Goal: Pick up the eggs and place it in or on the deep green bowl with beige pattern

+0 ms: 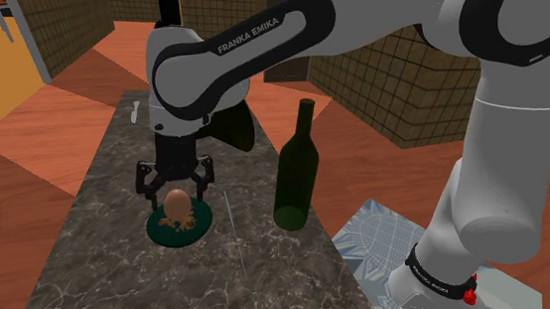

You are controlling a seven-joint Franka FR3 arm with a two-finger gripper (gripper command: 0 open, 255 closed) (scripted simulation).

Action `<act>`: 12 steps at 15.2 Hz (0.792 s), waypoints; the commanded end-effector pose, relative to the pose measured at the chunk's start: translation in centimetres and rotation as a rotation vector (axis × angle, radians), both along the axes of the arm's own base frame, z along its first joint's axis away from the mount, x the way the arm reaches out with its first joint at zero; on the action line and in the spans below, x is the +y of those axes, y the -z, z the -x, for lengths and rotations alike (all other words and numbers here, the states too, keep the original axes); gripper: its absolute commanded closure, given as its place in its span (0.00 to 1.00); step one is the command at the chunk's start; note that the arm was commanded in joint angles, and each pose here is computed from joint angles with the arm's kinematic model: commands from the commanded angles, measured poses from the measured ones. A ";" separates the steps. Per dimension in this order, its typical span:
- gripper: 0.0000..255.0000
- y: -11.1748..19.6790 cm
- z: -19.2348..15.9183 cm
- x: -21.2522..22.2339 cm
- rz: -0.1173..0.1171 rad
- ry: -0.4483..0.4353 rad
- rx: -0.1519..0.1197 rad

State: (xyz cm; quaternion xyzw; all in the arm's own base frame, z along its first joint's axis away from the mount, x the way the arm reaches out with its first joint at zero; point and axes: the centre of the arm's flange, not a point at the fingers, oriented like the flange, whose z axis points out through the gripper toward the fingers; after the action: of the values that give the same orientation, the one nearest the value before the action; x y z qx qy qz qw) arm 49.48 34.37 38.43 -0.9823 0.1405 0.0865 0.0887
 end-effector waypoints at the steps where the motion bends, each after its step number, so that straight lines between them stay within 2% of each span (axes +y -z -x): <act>1: 0.00 -1.3 -0.2 -0.3 0.000 0.000 0.000; 4: 0.00 -4.8 -0.7 -1.0 0.000 0.000 0.000; 12: 0.00 -4.8 -0.7 -1.0 0.000 0.000 0.000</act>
State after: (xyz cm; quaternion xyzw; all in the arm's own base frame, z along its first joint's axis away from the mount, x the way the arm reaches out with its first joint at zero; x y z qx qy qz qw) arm 50.21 33.39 43.27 -0.9823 0.1405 0.0865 0.0887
